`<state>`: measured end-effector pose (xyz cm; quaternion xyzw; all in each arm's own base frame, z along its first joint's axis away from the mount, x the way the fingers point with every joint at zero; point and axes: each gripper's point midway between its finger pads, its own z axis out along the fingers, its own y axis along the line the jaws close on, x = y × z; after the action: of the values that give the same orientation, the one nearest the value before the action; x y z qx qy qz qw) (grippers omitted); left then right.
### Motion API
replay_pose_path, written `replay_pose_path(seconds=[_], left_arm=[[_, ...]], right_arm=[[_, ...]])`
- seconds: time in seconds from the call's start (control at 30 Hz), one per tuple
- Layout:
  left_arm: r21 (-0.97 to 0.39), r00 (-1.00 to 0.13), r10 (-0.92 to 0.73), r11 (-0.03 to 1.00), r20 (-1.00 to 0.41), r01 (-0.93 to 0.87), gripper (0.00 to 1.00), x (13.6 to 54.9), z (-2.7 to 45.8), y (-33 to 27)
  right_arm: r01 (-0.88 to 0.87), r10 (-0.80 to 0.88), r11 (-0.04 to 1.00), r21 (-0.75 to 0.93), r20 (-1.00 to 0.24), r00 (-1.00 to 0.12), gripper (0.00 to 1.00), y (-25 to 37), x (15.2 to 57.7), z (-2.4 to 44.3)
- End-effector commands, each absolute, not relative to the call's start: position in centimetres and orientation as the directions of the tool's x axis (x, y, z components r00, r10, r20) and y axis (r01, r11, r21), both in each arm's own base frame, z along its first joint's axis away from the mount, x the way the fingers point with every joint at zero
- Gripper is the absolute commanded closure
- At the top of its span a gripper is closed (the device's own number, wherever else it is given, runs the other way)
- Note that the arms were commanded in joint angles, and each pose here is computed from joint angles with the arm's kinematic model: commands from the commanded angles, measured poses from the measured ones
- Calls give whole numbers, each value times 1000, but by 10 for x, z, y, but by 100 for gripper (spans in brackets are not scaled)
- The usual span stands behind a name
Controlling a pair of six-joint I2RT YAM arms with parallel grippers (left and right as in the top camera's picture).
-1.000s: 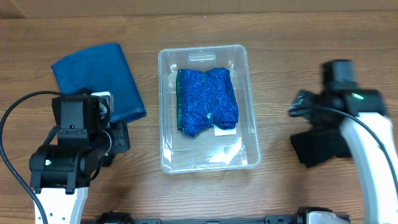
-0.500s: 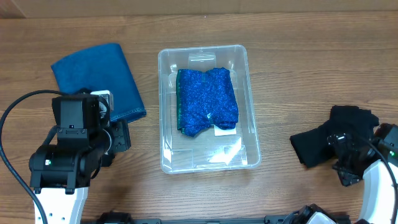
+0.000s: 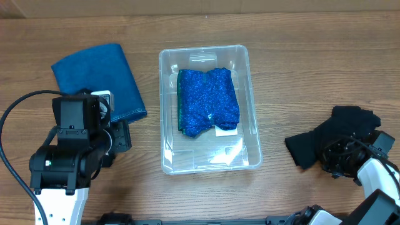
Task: Pack container
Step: 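Grasp the black cloth on the right with the right gripper, then place the black cloth in the bin's lower half, release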
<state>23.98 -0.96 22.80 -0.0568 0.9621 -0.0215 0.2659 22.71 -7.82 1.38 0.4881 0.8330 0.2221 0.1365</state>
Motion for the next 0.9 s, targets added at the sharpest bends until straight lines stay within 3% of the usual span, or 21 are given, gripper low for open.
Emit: replay_pose_path(seconds=[0.0,0.17,0.23,0.33,0.43,0.53,0.67,0.87], left_arm=[[-77,-840,-116,993,-530,-88,39,243,236,-11],[-78,-836,-116,993,-537,-88,39,244,237,-11],[-79,-834,-116,993,-539,-87,39,245,238,-11],[-79,-834,-116,993,-540,-87,39,245,238,-11],[-79,-834,-116,993,-539,-87,39,245,238,-11],[-79,-834,-116,993,-539,-87,39,245,238,-11],[-79,-834,-116,993,-539,-87,39,245,238,-11],[-79,-834,-116,993,-539,-87,40,245,238,-11]], right_arm=[[553,786,564,613,-194,-587,96,-80,258,84],[241,593,767,594,-514,-620,96,-67,286,223],[25,390,867,497,-648,-654,96,-29,299,276],[-294,62,903,314,-771,-633,96,39,311,315],[-656,-336,745,120,-781,-526,96,125,302,308],[-932,-751,360,-44,-607,-261,96,212,264,241],[-998,-884,-31,-62,-464,57,96,259,225,189],[-994,-943,-80,73,-328,52,96,252,212,144]])
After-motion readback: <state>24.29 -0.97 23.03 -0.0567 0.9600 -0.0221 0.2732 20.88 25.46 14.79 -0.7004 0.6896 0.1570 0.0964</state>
